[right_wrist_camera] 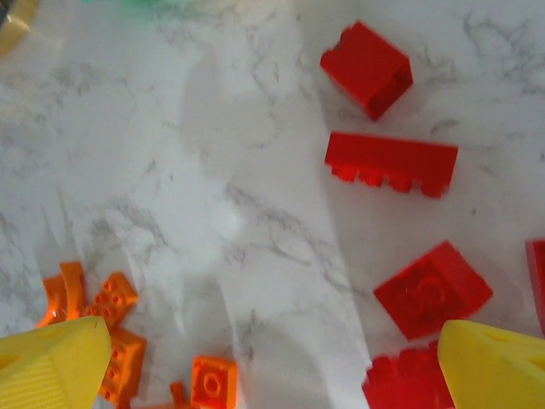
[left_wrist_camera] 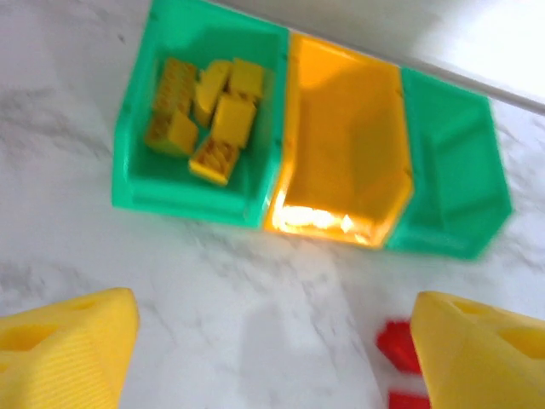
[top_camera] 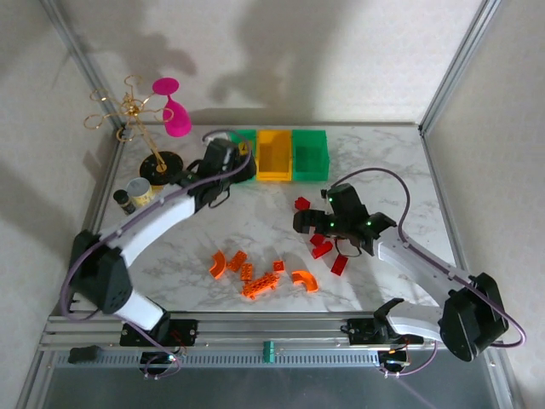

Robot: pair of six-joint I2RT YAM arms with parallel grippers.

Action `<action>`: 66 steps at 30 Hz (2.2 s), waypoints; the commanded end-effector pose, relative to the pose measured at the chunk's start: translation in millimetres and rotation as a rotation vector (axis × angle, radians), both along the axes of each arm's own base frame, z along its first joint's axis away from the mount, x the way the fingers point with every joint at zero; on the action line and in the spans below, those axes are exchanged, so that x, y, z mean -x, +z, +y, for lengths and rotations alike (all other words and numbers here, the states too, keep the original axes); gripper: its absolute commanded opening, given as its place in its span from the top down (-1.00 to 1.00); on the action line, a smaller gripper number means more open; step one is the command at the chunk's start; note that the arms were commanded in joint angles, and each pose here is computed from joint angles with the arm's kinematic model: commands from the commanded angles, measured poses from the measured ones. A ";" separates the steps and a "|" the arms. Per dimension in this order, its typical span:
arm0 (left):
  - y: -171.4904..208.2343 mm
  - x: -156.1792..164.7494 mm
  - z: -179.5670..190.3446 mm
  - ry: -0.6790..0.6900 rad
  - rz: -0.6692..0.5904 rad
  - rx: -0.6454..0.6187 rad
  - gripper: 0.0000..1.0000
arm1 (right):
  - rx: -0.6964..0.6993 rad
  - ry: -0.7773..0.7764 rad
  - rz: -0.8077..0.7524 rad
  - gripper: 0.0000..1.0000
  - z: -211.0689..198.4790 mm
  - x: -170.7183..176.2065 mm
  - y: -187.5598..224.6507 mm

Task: Sort the legos into containers by color
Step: Place the lego in the container, then pick up the lego from the bottom-center of the table.

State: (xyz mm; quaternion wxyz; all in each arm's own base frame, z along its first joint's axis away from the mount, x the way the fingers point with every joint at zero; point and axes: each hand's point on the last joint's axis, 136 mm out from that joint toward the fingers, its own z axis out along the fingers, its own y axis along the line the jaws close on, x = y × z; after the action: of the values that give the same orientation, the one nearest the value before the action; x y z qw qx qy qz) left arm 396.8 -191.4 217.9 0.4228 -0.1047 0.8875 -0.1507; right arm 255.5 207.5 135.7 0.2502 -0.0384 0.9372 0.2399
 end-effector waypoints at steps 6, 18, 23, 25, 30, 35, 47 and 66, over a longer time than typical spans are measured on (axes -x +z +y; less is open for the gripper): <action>-69.8 108.7 -21.2 -0.158 0.184 0.065 -0.85 | 0.237 -0.004 0.118 -0.97 -20.8 65.1 -32.5; -85.2 182.5 -23.1 -0.256 0.225 0.149 -0.99 | 0.373 0.034 0.221 -0.75 -22.2 132.8 -84.9; -86.0 188.3 -22.5 -0.260 0.226 0.175 -0.99 | 0.409 0.083 0.223 -0.61 -14.2 142.6 -100.0; -87.4 188.7 -21.0 -0.254 0.226 0.174 -0.99 | 0.439 0.084 0.222 -0.54 -15.0 141.3 -105.9; -88.1 187.8 -17.4 -0.235 0.221 0.168 -0.99 | 0.446 0.093 0.191 -0.35 -5.7 132.8 -108.6; -87.0 187.8 -16.3 -0.227 0.219 0.172 -0.99 | 0.498 0.087 0.176 -0.22 -9.3 128.0 -113.4; -81.5 186.0 -13.2 -0.208 0.208 0.170 -0.99 | 0.479 0.118 0.162 0.20 -0.8 125.7 -119.1; -34.4 163.7 5.9 -0.114 0.070 0.133 -0.99 | 0.297 0.072 -0.076 0.31 33.7 38.6 -17.1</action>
State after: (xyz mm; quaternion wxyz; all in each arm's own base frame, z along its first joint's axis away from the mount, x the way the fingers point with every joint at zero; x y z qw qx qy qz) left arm 219.8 -195.5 159.3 0.3359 -0.0753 0.9049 -0.2502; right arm 185.0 228.0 88.0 0.2198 -0.1021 0.9660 0.0896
